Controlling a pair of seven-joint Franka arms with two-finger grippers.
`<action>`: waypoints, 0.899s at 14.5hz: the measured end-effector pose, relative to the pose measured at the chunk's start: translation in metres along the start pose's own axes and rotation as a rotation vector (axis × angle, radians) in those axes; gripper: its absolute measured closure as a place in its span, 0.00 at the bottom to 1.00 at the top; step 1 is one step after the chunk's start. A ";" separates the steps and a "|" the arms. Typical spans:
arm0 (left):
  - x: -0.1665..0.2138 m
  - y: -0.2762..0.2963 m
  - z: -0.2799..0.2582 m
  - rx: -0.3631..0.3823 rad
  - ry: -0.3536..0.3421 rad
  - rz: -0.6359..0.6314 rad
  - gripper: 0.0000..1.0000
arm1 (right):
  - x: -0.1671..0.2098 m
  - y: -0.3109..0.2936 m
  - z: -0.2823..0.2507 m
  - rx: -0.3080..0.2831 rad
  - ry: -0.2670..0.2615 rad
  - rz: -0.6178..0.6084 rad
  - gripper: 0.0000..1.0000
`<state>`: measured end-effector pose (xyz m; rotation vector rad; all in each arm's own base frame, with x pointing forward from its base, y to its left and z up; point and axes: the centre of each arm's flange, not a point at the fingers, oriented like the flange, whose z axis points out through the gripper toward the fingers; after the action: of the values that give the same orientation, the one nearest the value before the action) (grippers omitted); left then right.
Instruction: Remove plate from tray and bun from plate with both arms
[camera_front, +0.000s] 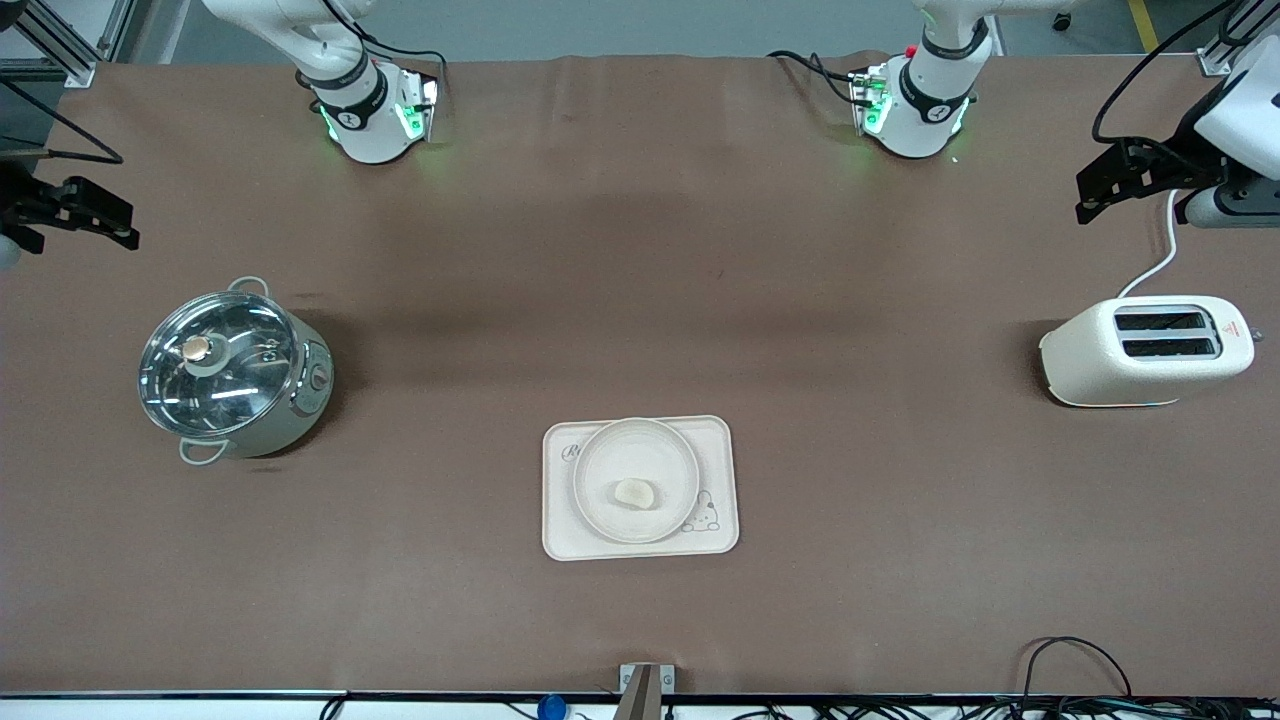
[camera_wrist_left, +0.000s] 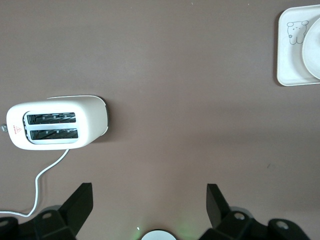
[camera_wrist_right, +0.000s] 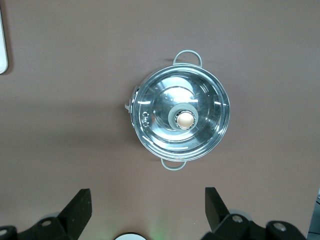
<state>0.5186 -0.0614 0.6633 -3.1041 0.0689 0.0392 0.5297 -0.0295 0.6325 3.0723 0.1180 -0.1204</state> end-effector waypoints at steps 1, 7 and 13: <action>0.000 0.000 0.000 0.000 0.000 0.000 0.00 | 0.000 -0.001 0.000 0.000 0.000 -0.001 0.00; 0.002 0.000 0.003 0.000 -0.007 0.000 0.00 | 0.000 -0.002 0.000 0.000 0.000 -0.003 0.00; 0.018 -0.001 0.026 -0.003 -0.049 0.000 0.00 | 0.005 -0.020 -0.001 0.059 0.028 -0.031 0.00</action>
<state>0.5358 -0.0603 0.6374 -3.1044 0.0675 0.1149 0.5332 -0.0087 0.6322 3.1321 0.1661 -0.0844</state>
